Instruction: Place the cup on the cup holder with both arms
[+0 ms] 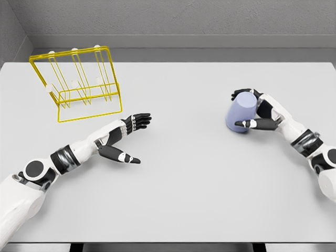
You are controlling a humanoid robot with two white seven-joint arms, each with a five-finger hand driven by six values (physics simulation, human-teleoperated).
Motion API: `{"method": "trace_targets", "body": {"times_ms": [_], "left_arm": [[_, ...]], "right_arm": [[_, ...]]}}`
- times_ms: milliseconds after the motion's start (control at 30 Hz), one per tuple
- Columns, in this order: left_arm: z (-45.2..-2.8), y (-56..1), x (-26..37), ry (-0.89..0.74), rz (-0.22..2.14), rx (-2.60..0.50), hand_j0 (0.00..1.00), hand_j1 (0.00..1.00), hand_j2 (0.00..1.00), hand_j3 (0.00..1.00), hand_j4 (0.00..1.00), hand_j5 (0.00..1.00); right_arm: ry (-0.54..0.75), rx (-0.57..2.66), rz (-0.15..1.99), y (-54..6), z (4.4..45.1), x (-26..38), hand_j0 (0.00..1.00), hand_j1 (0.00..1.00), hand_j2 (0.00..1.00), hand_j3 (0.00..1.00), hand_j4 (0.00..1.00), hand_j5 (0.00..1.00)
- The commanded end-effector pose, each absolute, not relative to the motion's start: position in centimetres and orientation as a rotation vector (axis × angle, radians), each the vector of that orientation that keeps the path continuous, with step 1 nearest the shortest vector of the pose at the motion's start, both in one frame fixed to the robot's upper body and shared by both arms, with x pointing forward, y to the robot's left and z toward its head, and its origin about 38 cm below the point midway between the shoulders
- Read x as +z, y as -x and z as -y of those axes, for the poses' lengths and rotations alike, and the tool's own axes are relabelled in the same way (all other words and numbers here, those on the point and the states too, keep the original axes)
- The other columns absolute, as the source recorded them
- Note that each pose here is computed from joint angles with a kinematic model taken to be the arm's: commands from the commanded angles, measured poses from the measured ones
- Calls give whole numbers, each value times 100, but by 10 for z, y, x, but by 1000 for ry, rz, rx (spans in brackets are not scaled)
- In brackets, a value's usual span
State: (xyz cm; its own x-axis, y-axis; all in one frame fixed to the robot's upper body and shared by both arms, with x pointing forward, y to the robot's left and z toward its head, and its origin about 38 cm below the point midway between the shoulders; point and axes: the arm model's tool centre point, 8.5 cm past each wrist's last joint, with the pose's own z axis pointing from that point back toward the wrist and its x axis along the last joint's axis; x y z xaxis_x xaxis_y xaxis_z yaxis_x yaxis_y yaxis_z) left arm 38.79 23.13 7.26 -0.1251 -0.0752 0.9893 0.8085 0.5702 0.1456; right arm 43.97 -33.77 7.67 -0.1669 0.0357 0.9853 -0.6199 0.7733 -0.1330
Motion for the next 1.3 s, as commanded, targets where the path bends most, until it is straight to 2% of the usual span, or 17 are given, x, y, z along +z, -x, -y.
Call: {"method": "trace_targets", "body": {"times_ms": [0, 500, 700, 1033, 1267], "left_arm": [[-232, -388, 74, 654, 1528, -853, 100, 100, 100, 100, 100, 100], [-234, -390, 78, 646, 1550, -845, 100, 100, 100, 100, 100, 100], [-236, -390, 80, 639, 1569, -855, 100, 100, 100, 100, 100, 100], [-236, -390, 79, 637, 1568, -855, 100, 100, 100, 100, 100, 100], [-237, -390, 79, 635, 1566, -856, 100, 100, 100, 100, 100, 100]], "right_arm": [[-490, 623, 1669, -440, 333, 83, 70, 70, 70, 70, 70, 70], [-653, 716, 1764, -435, 279, 117, 67, 67, 67, 67, 67, 67], [-672, 749, 1740, -432, 267, 110, 68, 68, 68, 68, 68, 68], [-742, 808, 1721, -430, 210, 91, 69, 69, 69, 69, 69, 69], [-766, 786, 1717, -431, 195, 85, 69, 69, 69, 69, 69, 69]]}}
